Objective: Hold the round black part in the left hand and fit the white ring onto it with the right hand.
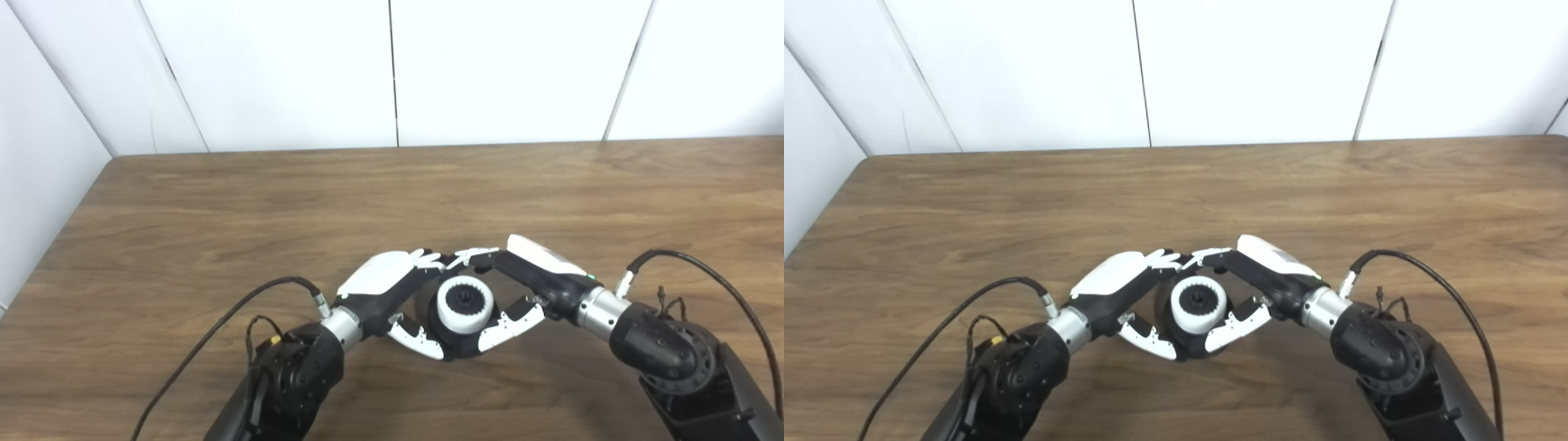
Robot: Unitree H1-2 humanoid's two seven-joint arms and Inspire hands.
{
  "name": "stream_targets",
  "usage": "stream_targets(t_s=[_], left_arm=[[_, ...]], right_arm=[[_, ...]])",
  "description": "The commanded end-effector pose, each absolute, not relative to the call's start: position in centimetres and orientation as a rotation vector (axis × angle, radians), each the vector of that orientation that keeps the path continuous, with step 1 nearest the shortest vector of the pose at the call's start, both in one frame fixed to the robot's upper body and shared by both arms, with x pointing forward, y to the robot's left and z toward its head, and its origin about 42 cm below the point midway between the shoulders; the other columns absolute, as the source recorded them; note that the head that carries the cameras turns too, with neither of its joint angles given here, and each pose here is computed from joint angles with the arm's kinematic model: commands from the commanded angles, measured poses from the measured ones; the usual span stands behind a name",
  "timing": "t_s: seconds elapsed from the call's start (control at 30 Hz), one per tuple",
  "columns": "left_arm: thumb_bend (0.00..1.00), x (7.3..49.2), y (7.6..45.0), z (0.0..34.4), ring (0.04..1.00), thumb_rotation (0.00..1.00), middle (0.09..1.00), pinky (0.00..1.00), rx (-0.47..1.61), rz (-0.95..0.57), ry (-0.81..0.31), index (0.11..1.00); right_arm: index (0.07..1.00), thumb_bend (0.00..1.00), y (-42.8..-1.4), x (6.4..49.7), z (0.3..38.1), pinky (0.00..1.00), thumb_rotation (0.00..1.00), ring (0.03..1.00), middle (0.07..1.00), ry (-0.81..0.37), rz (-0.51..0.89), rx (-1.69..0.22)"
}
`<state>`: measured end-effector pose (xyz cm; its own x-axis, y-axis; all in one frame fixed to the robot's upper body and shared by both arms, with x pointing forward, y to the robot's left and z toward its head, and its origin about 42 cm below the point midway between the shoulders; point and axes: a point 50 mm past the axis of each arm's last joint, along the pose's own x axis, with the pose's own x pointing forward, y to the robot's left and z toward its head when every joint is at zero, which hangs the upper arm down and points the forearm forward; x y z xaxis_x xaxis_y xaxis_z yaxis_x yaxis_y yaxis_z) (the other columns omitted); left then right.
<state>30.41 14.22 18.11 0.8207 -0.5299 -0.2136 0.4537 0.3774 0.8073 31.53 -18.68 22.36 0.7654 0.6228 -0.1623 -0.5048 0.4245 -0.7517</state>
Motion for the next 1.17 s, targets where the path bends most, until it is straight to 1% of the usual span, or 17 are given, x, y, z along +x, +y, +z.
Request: stream_targets(t_s=[0.0,0.1,0.27,0.5,0.63,0.73,0.97,1.13], left_arm=[[1.00,30.9,14.5,20.0,1.000,0.25,0.970,0.88,1.027,-0.584,-0.137,0.853],[1.00,30.8,14.9,20.3,1.000,0.24,0.975,0.89,1.030,-0.573,-0.132,0.875],[1.00,30.7,15.5,20.5,1.000,0.24,0.984,0.88,1.025,-0.564,-0.123,0.884],[1.00,30.6,16.5,20.6,1.000,0.26,0.997,0.92,1.005,-0.566,-0.097,0.914],[1.00,30.4,17.1,20.7,1.000,0.27,1.000,0.92,0.995,-0.559,-0.081,0.938],[1.00,30.3,17.7,20.6,1.000,0.27,1.000,0.94,0.988,-0.549,-0.081,0.947],[1.00,30.1,19.5,20.1,1.000,0.23,0.983,0.94,1.001,-0.477,-0.075,0.931],[1.00,30.0,20.6,20.2,1.000,0.22,0.986,0.93,0.991,-0.439,-0.053,0.933]], right_arm=[[0.771,0.97,-18.7,32.1,24.3,0.82,0.39,0.928,0.895,-0.238,0.674,-0.899],[0.784,0.97,-19.0,32.1,24.4,0.82,0.38,0.937,0.907,-0.235,0.665,-0.902],[0.797,0.97,-19.4,32.1,24.6,0.83,0.38,0.942,0.910,-0.231,0.647,-0.902],[0.802,0.98,-20.2,32.2,24.6,0.85,0.37,0.952,0.915,-0.208,0.615,-0.884],[0.799,0.99,-20.7,32.2,24.5,0.86,0.40,0.945,0.913,-0.198,0.590,-0.873],[0.802,0.98,-21.2,32.2,24.4,0.86,0.41,0.946,0.914,-0.197,0.575,-0.864],[0.809,0.96,-22.5,32.5,24.0,0.86,0.39,0.936,0.917,-0.176,0.522,-0.853],[0.813,0.98,-23.4,32.6,23.4,0.88,0.40,0.946,0.926,-0.154,0.488,-0.841]])
